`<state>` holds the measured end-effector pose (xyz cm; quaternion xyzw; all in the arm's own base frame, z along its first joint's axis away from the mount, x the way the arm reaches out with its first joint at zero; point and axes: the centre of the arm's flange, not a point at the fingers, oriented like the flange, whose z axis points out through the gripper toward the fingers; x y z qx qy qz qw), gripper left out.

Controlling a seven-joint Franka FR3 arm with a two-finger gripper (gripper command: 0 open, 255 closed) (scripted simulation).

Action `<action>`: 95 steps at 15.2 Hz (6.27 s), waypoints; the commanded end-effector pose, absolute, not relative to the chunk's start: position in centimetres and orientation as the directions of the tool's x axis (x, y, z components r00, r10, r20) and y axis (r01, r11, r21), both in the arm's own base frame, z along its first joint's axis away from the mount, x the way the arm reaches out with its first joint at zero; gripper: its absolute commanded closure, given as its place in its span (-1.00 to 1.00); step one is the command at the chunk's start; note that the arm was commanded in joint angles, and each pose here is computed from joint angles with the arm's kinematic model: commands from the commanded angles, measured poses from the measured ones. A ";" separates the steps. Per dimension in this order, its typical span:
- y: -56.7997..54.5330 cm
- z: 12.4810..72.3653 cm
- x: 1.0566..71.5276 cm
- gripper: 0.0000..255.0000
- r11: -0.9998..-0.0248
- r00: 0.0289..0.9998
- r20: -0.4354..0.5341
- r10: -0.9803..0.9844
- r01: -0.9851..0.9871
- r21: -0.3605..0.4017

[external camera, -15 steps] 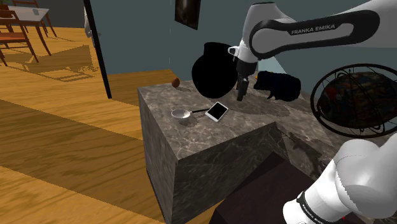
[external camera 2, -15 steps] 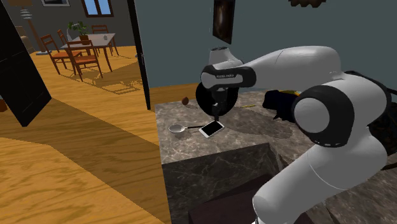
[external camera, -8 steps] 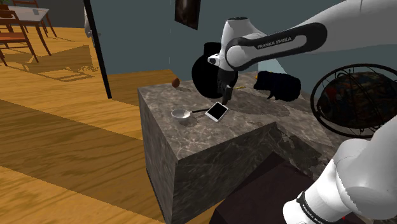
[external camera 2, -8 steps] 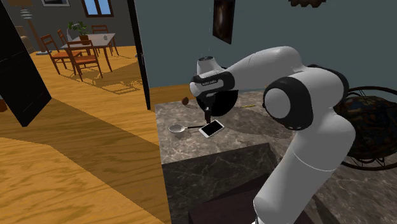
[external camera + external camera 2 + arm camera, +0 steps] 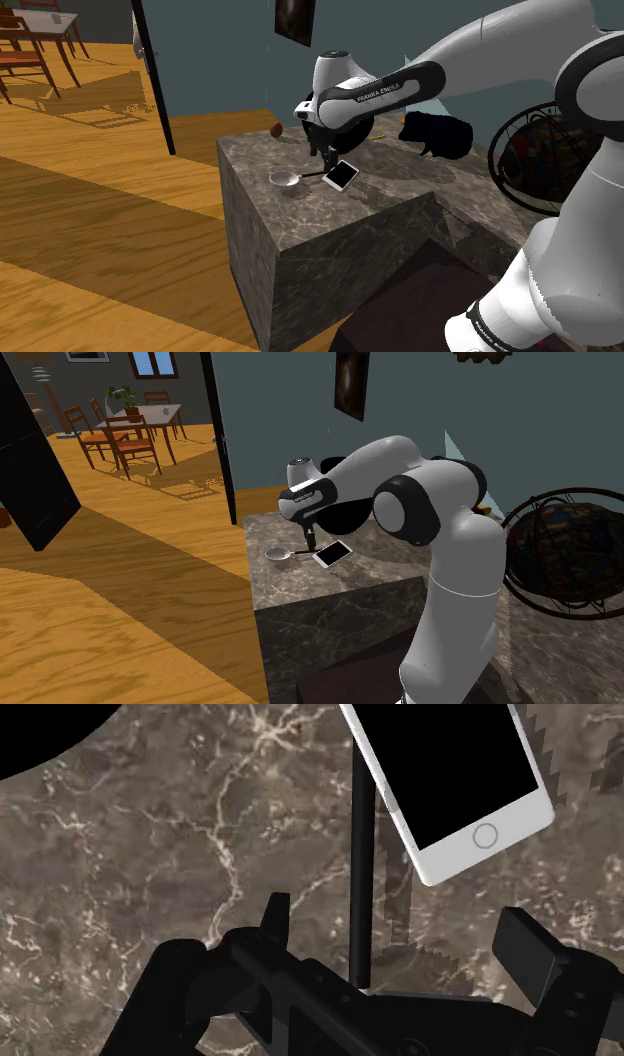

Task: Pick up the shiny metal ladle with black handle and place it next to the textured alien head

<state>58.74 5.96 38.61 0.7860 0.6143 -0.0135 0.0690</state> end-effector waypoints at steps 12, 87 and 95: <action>6.8 33.3 60.1 -1.00 -0.180 0.189 -0.111 0.976 0.979 0.093; -8.6 58.0 49.8 1.00 -0.180 0.189 -0.111 0.976 0.979 0.093; -17.4 58.0 44.0 1.00 -0.180 0.189 -0.111 0.976 0.979 0.093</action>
